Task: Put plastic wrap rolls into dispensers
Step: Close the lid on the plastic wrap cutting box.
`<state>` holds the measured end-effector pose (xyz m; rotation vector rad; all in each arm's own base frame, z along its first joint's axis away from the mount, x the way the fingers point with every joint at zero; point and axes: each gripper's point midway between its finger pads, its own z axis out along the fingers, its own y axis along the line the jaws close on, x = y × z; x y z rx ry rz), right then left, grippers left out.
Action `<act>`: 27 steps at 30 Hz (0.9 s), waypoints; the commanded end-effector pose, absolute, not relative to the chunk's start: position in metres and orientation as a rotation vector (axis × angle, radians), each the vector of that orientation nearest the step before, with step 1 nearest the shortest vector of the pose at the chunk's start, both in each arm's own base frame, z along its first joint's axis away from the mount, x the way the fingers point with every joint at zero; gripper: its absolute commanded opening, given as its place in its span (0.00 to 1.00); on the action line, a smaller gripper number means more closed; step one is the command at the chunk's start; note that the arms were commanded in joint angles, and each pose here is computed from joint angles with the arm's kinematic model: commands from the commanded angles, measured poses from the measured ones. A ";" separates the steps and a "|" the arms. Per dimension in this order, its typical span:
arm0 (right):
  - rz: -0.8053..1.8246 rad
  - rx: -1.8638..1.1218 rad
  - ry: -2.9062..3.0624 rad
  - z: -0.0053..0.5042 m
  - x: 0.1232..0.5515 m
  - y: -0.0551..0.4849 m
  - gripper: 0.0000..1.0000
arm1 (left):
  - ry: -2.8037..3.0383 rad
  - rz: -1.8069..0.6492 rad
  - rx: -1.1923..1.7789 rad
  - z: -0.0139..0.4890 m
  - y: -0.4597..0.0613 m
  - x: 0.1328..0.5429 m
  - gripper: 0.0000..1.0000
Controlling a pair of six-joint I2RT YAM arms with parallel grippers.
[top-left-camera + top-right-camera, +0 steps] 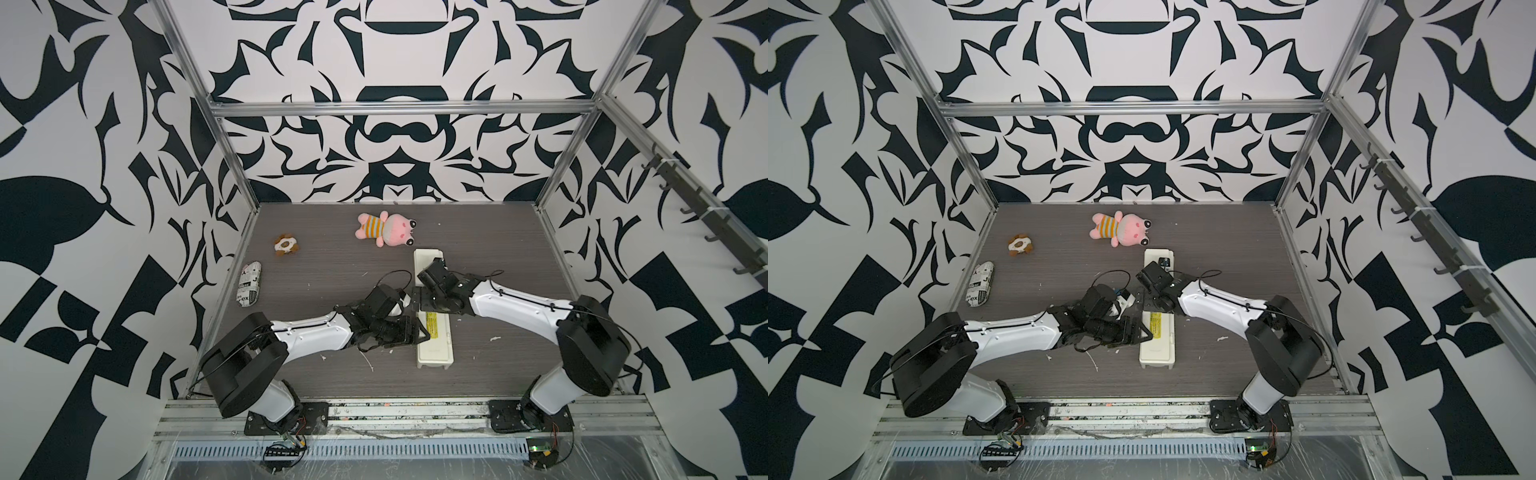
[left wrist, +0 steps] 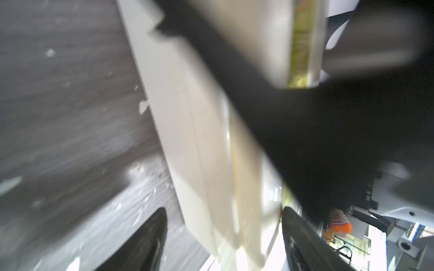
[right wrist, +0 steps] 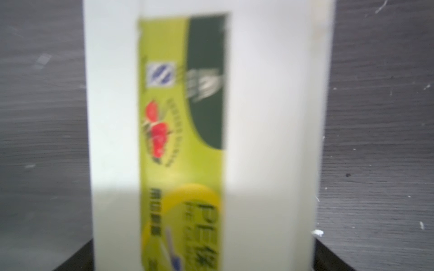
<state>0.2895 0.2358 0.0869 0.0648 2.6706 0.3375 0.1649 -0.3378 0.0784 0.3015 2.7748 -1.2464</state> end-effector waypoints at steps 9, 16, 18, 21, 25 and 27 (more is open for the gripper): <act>0.601 0.109 2.543 0.135 0.322 0.208 1.00 | 2.738 -1.188 0.223 0.111 -0.307 0.206 0.84; 0.790 0.235 2.449 0.140 0.362 0.181 0.82 | 2.671 -1.150 0.194 0.129 -0.307 0.284 0.84; 0.817 0.269 2.447 0.132 0.372 0.178 0.76 | 2.682 -1.137 0.169 0.124 -0.308 0.307 0.84; 0.885 0.312 2.441 0.123 0.386 0.177 0.67 | 2.689 -1.125 0.173 0.118 -0.313 0.332 0.84; 0.956 0.342 2.445 0.111 0.399 0.181 0.58 | 2.700 -1.150 0.190 0.110 -0.327 0.355 0.82; 0.966 0.348 2.455 0.103 0.403 0.183 0.55 | 2.700 -1.163 0.192 0.106 -0.334 0.363 0.80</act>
